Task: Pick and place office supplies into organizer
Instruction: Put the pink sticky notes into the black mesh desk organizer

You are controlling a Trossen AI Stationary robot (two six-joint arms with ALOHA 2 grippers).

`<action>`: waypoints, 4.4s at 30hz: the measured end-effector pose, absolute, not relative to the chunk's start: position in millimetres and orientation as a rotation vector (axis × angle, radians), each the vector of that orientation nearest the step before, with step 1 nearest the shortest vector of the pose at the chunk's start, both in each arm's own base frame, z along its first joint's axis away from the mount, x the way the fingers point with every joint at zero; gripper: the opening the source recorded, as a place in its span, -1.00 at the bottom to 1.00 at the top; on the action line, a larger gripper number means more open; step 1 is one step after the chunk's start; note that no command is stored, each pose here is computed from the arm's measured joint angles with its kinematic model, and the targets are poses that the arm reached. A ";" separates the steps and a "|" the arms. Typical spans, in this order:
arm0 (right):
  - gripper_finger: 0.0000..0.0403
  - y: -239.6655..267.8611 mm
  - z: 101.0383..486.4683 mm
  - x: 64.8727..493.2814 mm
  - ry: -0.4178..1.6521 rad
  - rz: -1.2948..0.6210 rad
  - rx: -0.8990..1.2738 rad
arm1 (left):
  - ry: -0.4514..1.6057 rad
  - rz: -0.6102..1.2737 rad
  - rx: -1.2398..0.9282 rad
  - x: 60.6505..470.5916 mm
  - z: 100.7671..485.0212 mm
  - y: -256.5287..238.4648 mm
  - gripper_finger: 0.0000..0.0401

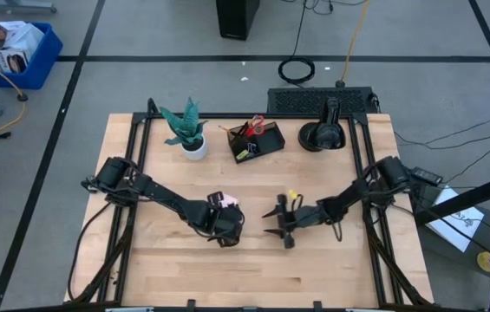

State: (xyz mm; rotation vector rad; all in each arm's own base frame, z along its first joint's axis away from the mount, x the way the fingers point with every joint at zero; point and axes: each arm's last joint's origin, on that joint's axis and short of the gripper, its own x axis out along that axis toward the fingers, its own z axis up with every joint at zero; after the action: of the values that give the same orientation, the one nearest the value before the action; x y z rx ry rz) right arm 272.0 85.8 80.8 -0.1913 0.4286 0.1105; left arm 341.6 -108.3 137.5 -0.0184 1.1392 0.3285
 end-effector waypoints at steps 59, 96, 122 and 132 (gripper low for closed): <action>-0.07 101.8 89.4 367.9 0.674 0.042 -0.831 | 1.031 0.262 -0.075 343.1 163.7 -114.4 -1.00; -1.00 91.3 130.2 333.4 0.914 -0.184 -0.868 | 0.930 0.278 -0.090 338.8 167.0 -140.0 0.13; -1.00 -2.5 183.4 325.4 1.039 -0.478 -0.899 | 0.345 -0.192 -0.112 321.1 165.0 -147.4 0.12; -1.00 -52.1 182.4 322.8 1.094 -0.507 -0.788 | 0.005 -0.393 -0.152 251.2 170.5 -113.3 0.12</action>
State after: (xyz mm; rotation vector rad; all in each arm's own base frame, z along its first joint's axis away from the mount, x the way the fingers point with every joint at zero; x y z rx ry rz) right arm 322.8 -52.1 182.4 -0.7883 1.0937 -0.5067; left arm 251.2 -113.3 170.5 -0.1517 0.0045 -0.3931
